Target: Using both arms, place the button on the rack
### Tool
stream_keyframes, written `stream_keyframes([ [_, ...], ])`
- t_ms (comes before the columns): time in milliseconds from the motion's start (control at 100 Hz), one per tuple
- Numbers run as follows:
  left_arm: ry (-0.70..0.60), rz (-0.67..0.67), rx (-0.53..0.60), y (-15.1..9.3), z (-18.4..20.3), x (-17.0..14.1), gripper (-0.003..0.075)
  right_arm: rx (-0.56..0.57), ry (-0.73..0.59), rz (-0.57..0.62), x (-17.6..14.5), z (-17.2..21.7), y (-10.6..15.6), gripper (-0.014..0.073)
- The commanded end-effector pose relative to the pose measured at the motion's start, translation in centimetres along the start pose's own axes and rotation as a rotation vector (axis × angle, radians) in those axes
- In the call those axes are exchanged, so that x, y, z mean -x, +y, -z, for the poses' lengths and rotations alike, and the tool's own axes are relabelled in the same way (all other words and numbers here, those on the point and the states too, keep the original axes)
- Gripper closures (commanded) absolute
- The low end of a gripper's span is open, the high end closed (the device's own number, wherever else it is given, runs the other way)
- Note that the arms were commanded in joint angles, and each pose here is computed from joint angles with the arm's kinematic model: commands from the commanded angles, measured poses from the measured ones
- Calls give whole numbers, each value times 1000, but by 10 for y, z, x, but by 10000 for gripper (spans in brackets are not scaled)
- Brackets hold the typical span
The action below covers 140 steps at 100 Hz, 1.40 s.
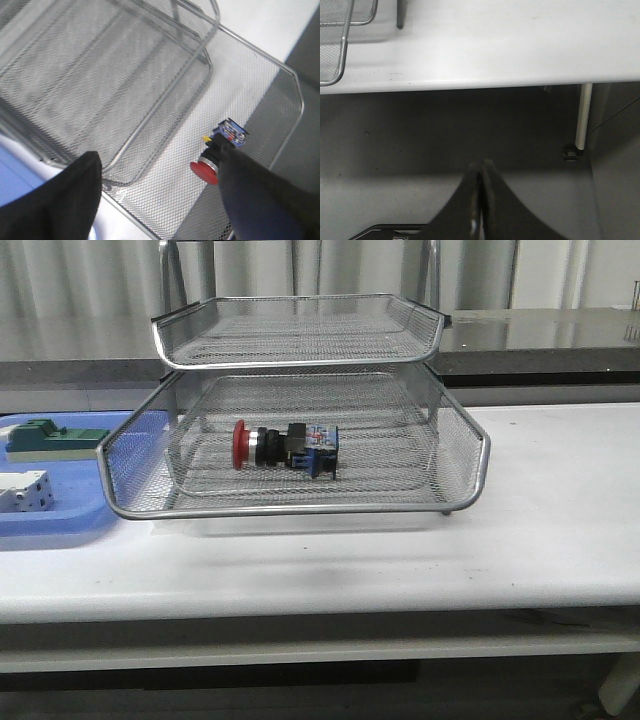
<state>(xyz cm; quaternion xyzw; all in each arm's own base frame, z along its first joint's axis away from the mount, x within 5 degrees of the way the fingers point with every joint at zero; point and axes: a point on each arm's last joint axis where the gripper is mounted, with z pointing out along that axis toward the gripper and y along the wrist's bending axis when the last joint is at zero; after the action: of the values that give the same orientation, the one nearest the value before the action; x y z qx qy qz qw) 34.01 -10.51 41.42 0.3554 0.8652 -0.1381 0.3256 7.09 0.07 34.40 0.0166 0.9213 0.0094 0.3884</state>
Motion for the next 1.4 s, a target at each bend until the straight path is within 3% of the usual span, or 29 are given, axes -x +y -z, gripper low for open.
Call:
stream_keyframes([
  [0,-168,65,29,2,40,4,240,-11,-90,5,12,8,-1,666],
  [110,-171,119,70,12,50,-14,240,-11,-90,5,12,8,-1,666],
  [280,-197,164,141,6,60,-44,240,-11,-90,5,12,8,-1,666],
  [810,-495,239,476,-54,73,-161,240,-11,-90,5,12,8,-1,666],
  [1110,-595,304,518,-91,63,-231,240,-11,-90,5,12,8,-1,666],
  [1390,-758,292,597,-113,69,-268,240,-11,-90,5,12,8,-1,666],
])
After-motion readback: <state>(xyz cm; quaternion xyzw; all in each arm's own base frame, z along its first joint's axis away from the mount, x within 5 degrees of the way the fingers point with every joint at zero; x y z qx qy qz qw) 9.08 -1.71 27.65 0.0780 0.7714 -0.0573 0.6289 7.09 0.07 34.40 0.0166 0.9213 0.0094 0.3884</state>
